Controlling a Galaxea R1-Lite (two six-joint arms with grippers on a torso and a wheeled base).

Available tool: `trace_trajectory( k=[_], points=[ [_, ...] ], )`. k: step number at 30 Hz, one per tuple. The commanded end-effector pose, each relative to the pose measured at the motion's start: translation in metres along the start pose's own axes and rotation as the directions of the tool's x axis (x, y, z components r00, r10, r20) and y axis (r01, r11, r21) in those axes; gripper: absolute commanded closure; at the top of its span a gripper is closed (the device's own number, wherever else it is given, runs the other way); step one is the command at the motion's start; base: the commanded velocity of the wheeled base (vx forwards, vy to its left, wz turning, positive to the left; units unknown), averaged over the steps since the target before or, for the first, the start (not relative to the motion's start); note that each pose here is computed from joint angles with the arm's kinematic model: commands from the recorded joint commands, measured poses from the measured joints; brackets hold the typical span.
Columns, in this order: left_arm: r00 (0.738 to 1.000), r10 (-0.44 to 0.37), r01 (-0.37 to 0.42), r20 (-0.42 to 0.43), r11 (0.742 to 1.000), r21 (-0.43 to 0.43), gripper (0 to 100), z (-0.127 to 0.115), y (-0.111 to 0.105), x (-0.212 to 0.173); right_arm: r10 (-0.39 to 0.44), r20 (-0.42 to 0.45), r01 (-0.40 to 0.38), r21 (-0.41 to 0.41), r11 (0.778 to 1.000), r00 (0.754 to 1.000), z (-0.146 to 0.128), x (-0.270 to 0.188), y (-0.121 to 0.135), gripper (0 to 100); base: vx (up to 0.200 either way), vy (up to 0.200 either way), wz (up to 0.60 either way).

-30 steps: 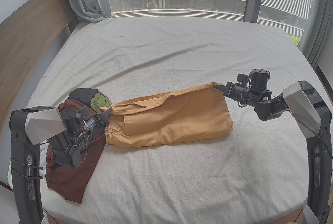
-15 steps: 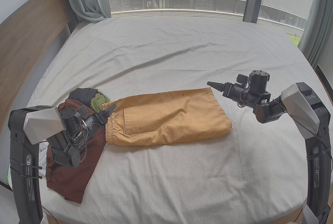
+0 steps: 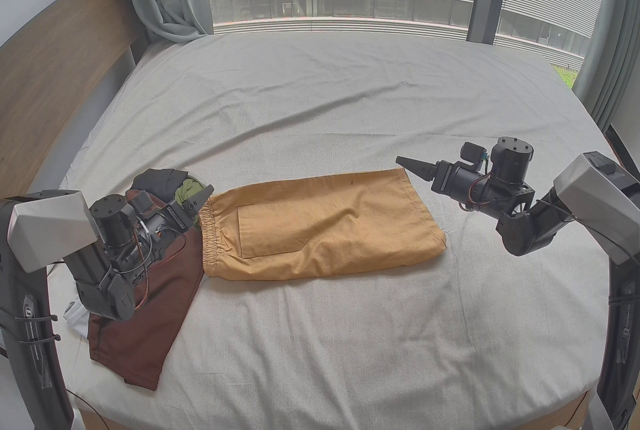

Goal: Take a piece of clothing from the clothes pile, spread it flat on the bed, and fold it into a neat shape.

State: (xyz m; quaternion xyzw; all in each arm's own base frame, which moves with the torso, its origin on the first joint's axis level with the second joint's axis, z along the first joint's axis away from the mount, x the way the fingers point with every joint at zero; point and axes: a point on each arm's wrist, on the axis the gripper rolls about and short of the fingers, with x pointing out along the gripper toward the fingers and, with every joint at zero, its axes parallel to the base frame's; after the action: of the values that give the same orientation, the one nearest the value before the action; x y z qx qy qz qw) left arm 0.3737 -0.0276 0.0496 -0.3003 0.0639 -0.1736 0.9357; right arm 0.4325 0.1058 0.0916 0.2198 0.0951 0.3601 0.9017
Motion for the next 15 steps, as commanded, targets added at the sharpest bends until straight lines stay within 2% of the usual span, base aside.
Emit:
trace_trajectory(
  k=[1,7,12,15],
  points=[
    [0.999,-0.027,0.026,0.019,1.0,0.015,0,0.016,-0.017,-0.015,0.049,0.035,-0.048,-0.031,0.998,0.998,-0.002,-0.028,0.025,0,0.0,0.0,0.0],
    [0.997,-0.061,0.059,0.043,0.998,0.038,0,0.027,-0.031,-0.022,0.068,0.062,-0.067,-0.018,0.998,0.996,-0.013,-0.045,0.028,0,0.0,0.0,0.0],
    [0.996,-0.085,0.086,-0.015,0.993,0.083,0,0.022,-0.036,-0.035,0.075,0.073,-0.074,-0.015,0.997,0.995,-0.019,-0.054,0.031,0,0.0,0.0,0.0],
    [0.995,-0.098,0.099,-0.018,0.987,0.129,0,0.024,-0.036,-0.036,0.073,0.077,-0.072,-0.015,0.997,0.994,-0.019,-0.056,0.033,0,0.0,0.0,0.0]
  ],
)
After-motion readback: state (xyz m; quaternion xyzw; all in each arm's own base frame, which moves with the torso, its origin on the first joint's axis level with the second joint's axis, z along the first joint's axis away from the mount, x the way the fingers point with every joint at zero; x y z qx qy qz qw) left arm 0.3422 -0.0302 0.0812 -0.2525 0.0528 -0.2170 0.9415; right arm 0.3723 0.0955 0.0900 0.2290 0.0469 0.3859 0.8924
